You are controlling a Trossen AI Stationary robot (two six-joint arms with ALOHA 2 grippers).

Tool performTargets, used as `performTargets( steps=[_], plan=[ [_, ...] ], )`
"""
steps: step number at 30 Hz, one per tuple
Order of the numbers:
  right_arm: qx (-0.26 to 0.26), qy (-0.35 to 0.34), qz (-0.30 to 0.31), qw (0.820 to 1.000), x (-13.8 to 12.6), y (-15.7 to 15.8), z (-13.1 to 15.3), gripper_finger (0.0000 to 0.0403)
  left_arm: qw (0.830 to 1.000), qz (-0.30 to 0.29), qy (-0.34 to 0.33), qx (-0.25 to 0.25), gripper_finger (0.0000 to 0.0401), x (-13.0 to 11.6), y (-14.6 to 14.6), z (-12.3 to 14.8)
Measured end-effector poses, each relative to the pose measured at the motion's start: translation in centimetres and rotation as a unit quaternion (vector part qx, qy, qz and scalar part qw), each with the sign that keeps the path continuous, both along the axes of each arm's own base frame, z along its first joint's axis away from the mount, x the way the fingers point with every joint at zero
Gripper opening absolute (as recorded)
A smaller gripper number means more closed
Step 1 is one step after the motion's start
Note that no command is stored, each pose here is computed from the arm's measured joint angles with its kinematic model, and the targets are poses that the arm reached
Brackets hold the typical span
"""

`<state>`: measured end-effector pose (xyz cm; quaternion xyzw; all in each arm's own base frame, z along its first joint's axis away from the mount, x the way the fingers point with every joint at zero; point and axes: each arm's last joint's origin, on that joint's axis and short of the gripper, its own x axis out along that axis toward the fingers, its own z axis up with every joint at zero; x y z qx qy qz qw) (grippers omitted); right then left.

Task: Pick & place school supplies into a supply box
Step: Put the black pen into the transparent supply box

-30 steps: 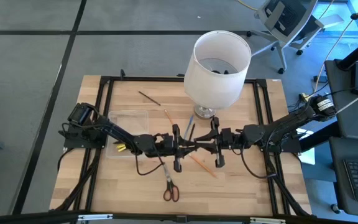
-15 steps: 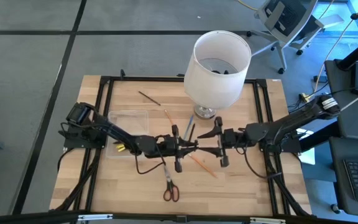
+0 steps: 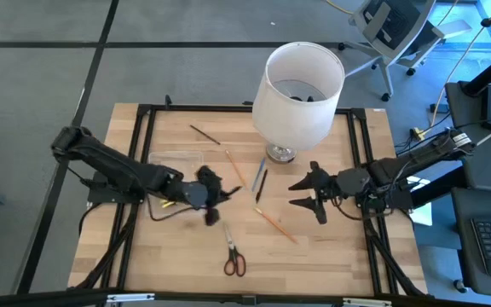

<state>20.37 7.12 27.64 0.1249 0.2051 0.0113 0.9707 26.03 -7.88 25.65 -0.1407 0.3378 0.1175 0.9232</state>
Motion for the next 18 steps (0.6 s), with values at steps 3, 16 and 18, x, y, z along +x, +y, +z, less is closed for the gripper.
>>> performTargets(
  steps=[3,16,18],
  plan=[
    [0.002,0.023,-0.005,1.0,0.2,0.1,-0.6,0.0211,0.993,0.014,0.104,-0.052,0.0024,-2.2,0.4,-0.7],
    [-0.012,0.055,-0.01,0.998,2.1,0.5,-2.6,0.0211,0.924,0.034,0.377,-0.059,0.0024,-5.6,1.2,-4.0],
    [-0.011,0.058,-0.011,0.998,2.3,0.6,-2.8,0.0211,0.916,0.031,0.396,-0.06,0.0024,-5.5,1.3,-4.9]
  ],
)
